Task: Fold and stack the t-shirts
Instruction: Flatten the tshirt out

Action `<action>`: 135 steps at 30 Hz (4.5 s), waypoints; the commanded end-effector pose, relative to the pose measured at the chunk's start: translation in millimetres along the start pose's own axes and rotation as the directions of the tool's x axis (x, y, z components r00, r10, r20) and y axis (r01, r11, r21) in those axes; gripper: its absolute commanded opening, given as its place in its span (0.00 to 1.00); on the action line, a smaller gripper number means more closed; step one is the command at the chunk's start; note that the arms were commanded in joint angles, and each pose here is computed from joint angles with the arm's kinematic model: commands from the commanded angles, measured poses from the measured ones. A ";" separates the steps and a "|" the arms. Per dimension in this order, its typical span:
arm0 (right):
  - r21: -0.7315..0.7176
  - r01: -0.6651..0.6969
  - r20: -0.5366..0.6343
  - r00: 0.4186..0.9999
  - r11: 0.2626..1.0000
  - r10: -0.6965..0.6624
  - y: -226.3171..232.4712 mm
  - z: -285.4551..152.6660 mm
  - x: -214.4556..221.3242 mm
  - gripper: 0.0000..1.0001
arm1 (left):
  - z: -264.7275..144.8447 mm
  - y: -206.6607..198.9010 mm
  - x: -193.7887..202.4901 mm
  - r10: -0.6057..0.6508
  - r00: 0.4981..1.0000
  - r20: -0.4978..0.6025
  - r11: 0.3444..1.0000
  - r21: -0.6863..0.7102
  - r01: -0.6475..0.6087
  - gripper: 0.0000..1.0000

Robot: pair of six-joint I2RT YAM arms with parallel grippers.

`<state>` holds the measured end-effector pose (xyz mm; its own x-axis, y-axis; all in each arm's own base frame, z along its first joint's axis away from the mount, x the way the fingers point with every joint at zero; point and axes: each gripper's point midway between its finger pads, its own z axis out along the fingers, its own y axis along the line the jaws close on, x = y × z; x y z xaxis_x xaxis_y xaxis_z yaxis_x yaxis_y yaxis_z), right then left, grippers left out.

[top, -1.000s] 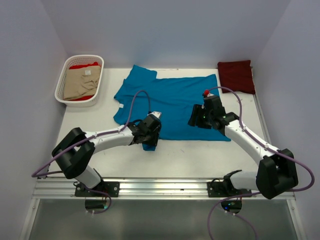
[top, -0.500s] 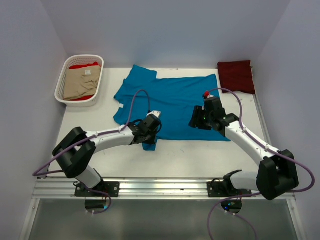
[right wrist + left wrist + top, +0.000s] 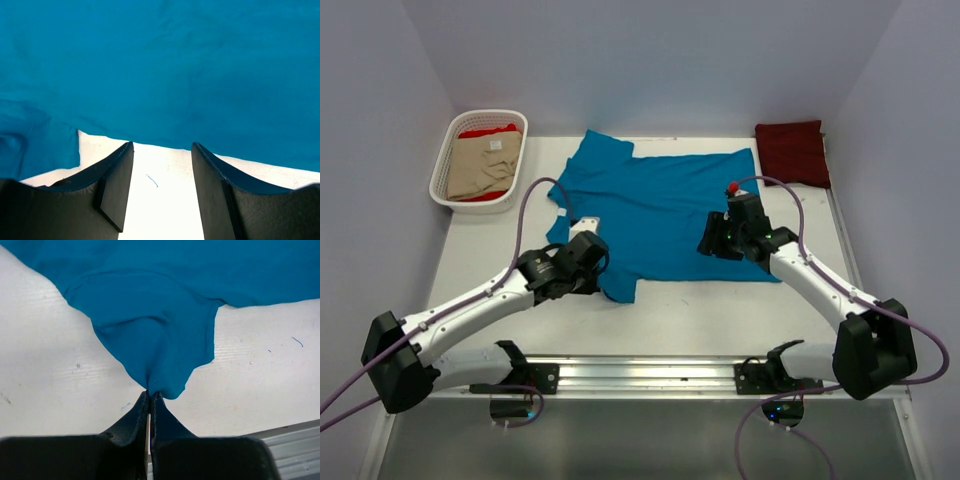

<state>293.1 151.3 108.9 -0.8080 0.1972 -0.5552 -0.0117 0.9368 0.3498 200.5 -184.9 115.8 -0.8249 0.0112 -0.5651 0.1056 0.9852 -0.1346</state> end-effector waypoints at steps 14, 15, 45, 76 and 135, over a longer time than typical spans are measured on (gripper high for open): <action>0.059 0.006 0.008 1.000 0.998 -0.006 -5.9 -7.9 -8.8 0.56 | -24.2 33.2 86.5 -0.140 0.958 -0.249 0.990 -0.038 0.135 0.00; 0.066 0.010 0.003 1.000 0.998 -0.010 -6.7 -8.6 -8.1 0.56 | -25.1 33.5 89.3 -0.154 0.955 -0.254 0.988 -0.036 0.150 0.00; 0.130 0.006 -0.004 1.000 0.991 -0.006 -13.5 -7.3 -15.5 0.00 | 34.0 81.9 -57.7 -0.175 0.923 0.344 0.962 -0.141 0.235 0.00; 0.608 -0.150 0.026 0.985 0.780 0.169 -124.5 -11.1 20.3 0.00 | 143.1 162.4 -28.8 -0.257 0.959 0.119 0.882 -0.378 0.283 0.00; 0.472 -0.227 0.116 0.974 0.852 0.195 -107.7 -38.7 22.8 0.63 | 23.6 49.0 99.9 -0.590 0.770 -0.243 0.797 -0.018 0.604 0.52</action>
<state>252.4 46.8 85.1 -0.7424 0.3936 -0.5422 0.4308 0.9002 0.0636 127.7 -127.4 26.6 -0.8391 -0.5201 -0.1593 -0.4350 0.8175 -0.3775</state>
